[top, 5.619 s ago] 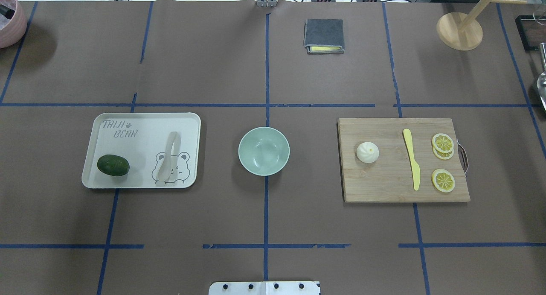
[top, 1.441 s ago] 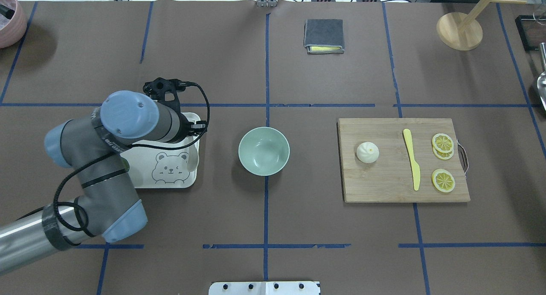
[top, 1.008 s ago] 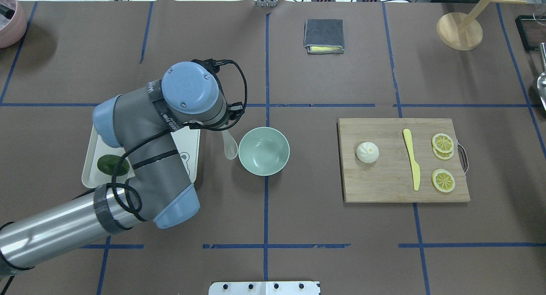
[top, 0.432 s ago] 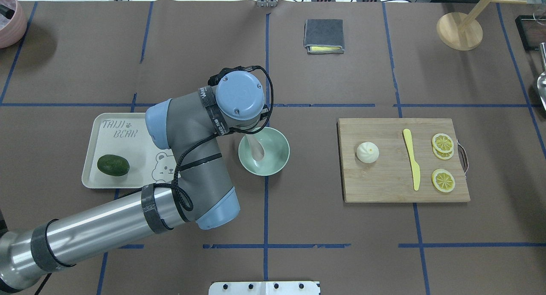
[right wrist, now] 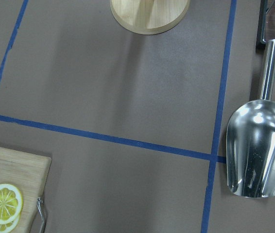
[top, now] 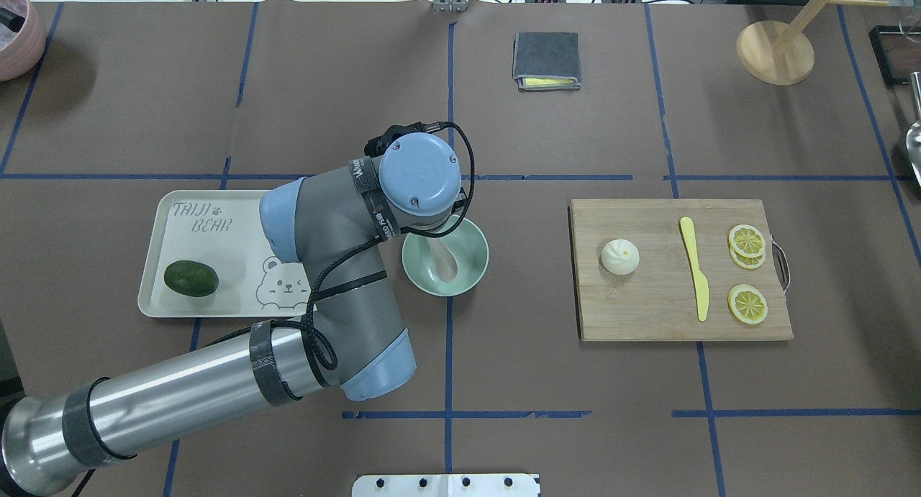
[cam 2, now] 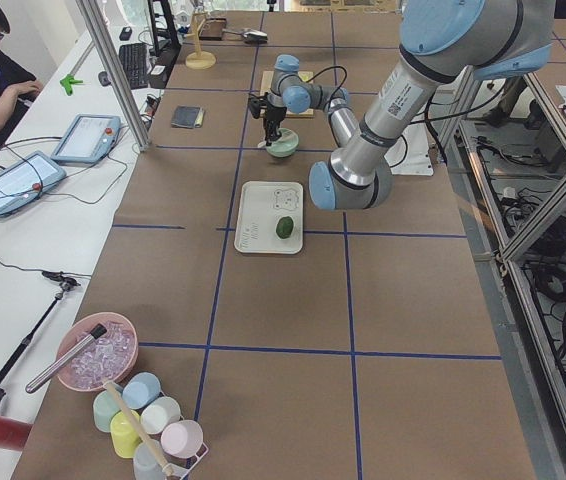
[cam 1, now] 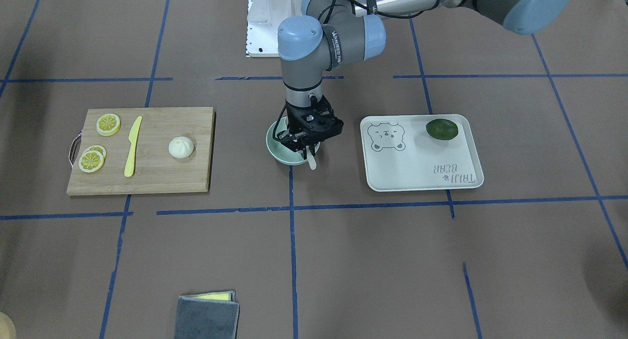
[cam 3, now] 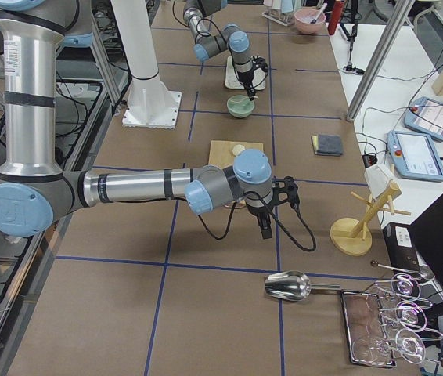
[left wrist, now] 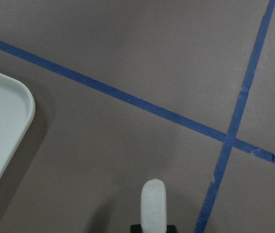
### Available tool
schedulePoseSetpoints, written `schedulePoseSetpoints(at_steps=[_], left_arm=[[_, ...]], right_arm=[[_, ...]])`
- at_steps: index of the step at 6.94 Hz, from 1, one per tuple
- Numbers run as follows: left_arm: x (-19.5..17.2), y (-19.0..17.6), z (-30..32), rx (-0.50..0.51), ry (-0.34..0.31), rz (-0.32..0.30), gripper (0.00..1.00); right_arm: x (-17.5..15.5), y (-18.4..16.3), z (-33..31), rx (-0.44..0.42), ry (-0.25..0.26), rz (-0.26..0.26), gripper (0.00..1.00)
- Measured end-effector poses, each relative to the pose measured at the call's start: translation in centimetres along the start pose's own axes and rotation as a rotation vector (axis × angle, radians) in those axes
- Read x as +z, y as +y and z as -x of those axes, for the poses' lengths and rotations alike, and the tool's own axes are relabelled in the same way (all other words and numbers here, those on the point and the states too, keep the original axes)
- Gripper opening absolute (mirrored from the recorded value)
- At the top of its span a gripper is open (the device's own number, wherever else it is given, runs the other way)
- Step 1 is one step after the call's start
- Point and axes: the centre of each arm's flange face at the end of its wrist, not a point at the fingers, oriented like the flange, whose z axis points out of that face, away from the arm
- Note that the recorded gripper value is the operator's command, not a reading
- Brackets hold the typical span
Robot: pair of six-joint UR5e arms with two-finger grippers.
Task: Put spoon and bun in bowl
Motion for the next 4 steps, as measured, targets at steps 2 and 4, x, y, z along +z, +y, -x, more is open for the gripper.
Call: schedulePoseSetpoints(at_steps=[2,4], left_arm=[[-0.04,0.24,0.0,0.015,0.004,-0.004,1.0],[-0.32,0.23,0.24,0.052,0.01,-0.006,1.0]], right_arm=[[0.12,-0.03,-0.09,0.0,0.002,0.001,1.0],[0.09,-0.09,-0.11,-0.001,0.002,0.0,1.0]])
